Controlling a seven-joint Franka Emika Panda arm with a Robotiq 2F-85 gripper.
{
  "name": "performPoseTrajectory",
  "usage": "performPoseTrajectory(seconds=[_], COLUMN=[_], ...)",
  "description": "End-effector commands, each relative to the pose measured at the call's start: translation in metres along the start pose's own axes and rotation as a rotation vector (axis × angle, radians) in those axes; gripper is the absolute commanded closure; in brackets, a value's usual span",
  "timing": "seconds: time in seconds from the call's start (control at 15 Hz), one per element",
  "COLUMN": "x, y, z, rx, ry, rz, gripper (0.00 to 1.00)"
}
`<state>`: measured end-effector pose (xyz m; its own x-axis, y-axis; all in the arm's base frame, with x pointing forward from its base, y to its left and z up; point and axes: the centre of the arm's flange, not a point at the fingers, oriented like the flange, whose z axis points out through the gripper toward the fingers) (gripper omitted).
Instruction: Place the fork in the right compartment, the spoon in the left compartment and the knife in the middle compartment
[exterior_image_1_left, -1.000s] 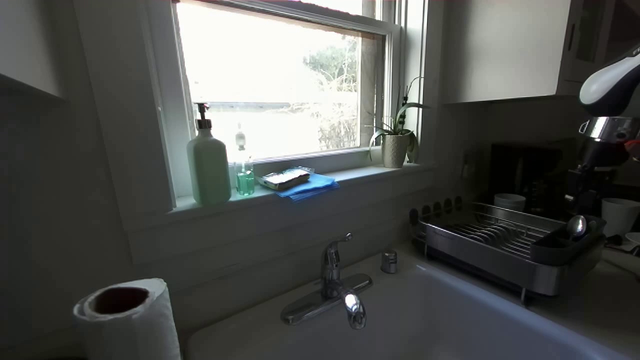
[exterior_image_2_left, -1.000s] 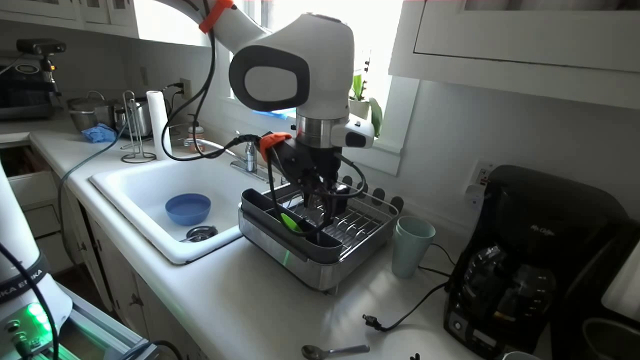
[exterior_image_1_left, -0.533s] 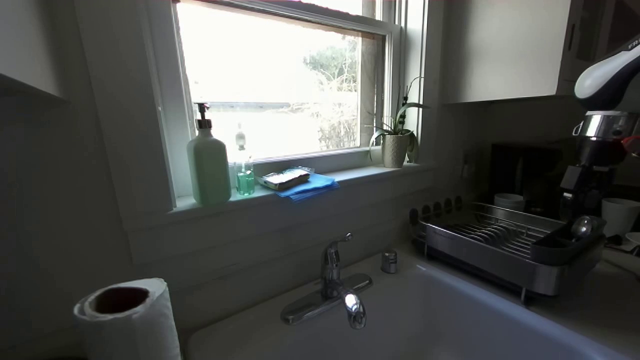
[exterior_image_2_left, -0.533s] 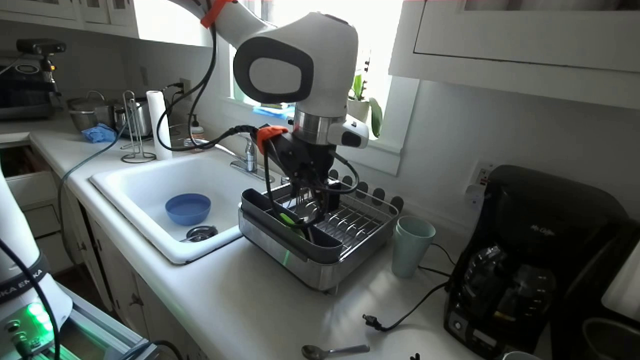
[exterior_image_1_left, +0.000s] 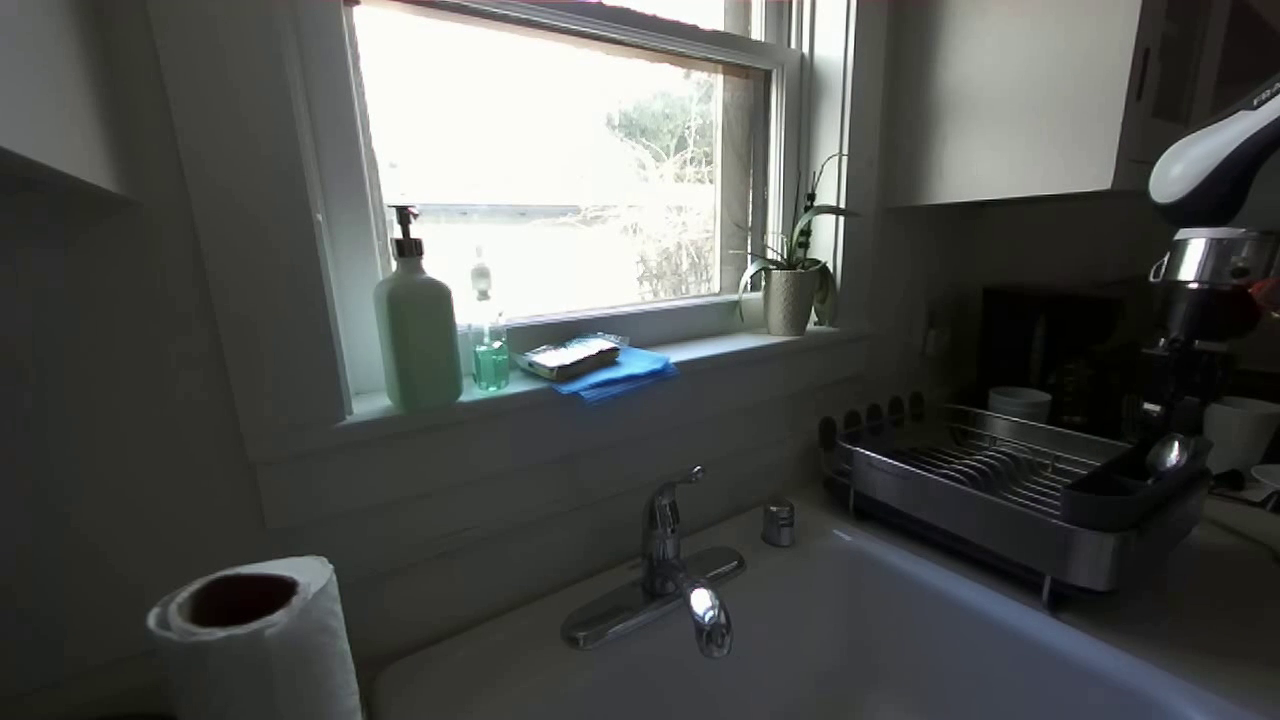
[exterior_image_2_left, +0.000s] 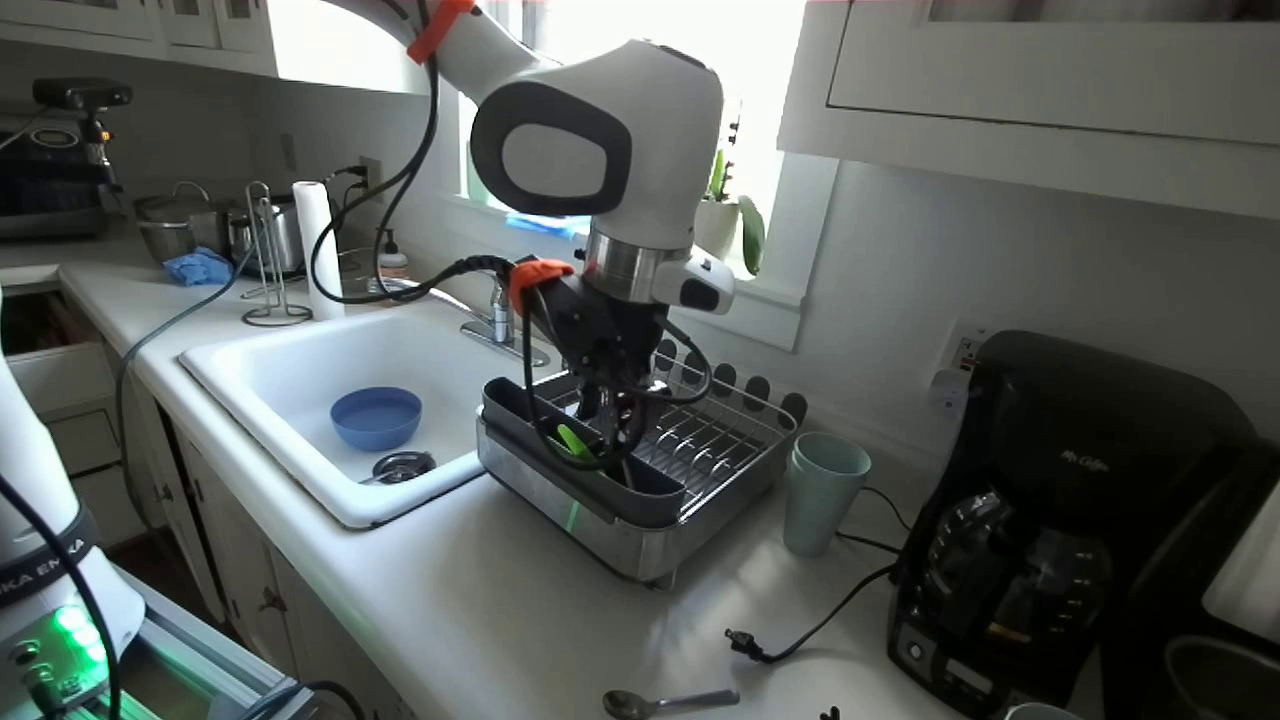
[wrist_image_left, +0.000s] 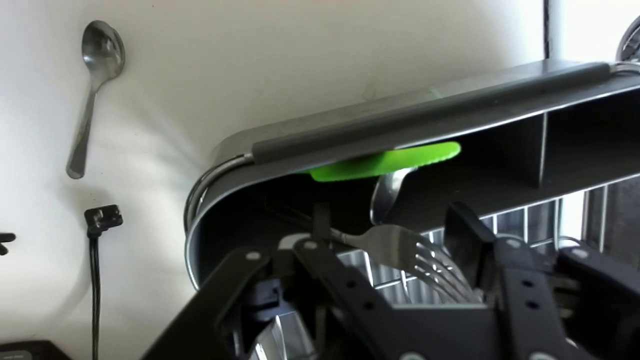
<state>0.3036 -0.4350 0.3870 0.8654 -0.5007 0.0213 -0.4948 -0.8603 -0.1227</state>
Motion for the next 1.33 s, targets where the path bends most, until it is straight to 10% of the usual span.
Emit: performPoseTrajectory(seconds=[0.0,0.13,0.53,1.27], x=[0.008,0.01,0.013,0.009], y=[0.007,0.006,0.003,-0.014], z=[0.0,0.003,0.009,-0.041], rx=[0.008,0.007,0.014,-0.009], ry=[-0.01,-0.018,-0.028,-0.012], rz=[-0.009,-0.013,-0.033,-0.085], gripper=[0.27,0.62,0.98,0.99])
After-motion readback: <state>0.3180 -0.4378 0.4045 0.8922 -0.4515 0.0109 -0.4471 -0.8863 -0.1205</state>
